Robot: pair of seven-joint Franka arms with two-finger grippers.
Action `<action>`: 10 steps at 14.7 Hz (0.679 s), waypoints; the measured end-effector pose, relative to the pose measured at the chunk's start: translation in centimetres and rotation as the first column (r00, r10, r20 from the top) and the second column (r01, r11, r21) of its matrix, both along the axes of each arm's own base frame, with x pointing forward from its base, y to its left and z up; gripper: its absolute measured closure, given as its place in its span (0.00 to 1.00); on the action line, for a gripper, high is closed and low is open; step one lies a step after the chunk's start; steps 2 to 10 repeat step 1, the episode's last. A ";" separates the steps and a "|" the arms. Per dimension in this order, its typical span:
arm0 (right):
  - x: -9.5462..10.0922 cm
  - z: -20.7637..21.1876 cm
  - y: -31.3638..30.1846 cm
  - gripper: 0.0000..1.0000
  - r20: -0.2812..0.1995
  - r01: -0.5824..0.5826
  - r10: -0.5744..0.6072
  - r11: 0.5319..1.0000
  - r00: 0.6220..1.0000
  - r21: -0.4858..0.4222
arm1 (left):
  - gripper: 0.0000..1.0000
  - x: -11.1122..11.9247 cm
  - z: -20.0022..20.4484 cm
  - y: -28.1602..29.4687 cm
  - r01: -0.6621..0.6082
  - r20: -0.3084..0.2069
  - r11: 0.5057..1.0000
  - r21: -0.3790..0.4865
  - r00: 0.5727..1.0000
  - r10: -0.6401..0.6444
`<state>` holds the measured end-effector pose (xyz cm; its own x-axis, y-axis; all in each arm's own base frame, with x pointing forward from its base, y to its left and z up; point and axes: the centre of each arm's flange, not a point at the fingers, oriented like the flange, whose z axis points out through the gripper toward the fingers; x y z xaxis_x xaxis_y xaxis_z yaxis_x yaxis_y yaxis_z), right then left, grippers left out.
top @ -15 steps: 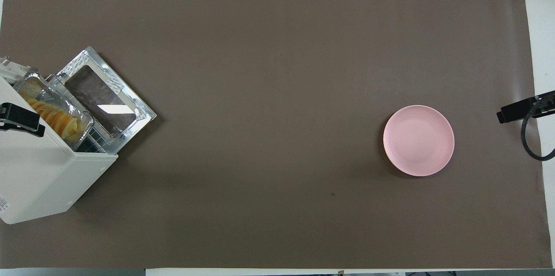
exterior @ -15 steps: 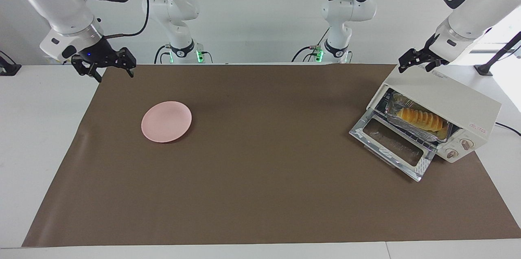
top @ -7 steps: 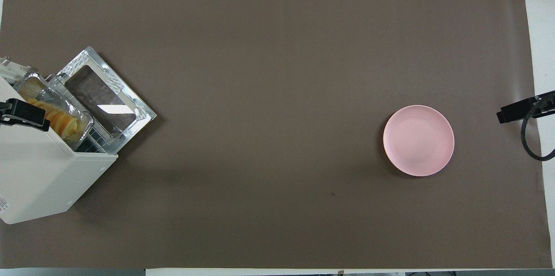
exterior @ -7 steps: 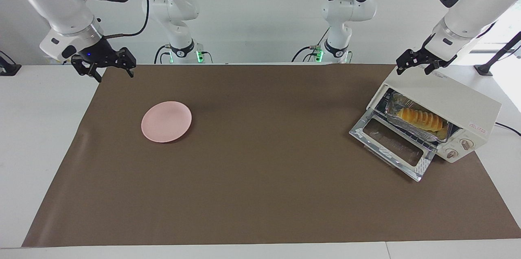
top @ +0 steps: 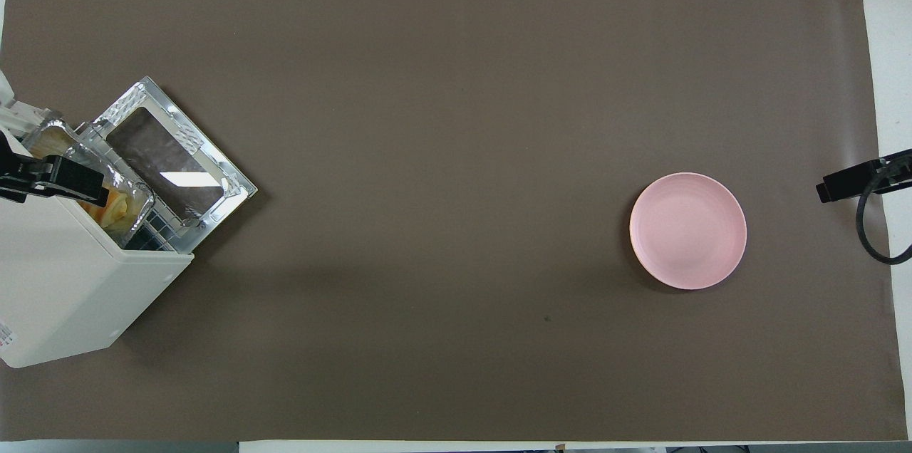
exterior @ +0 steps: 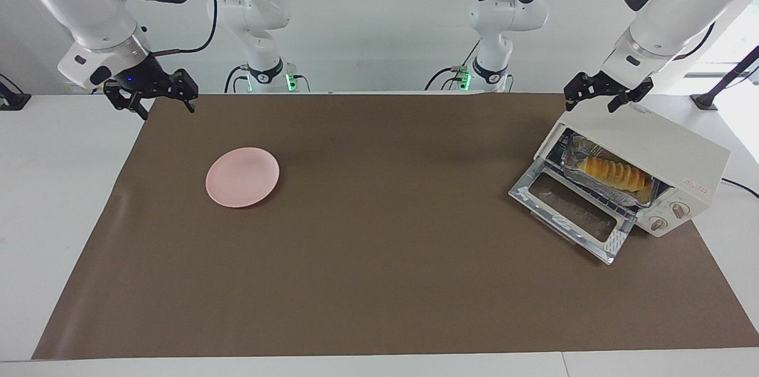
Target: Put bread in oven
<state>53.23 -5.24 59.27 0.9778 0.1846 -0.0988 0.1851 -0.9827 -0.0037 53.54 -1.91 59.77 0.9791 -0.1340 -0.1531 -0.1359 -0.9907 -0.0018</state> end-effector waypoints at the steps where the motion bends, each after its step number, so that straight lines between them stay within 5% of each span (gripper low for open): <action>1: 0.0 0.0 0.0 0.00 0.000 0.000 0.000 1.000 1.000 0.000 | 0.00 0.0 0.0 0.0 -0.001 0.000 1.000 0.000 1.000 0.001; 10: 0.0 0.0 0.0 0.00 0.000 0.000 0.000 1.000 1.000 0.000 | 0.00 0.0 0.0 0.0 -0.001 0.000 1.000 0.000 1.000 0.001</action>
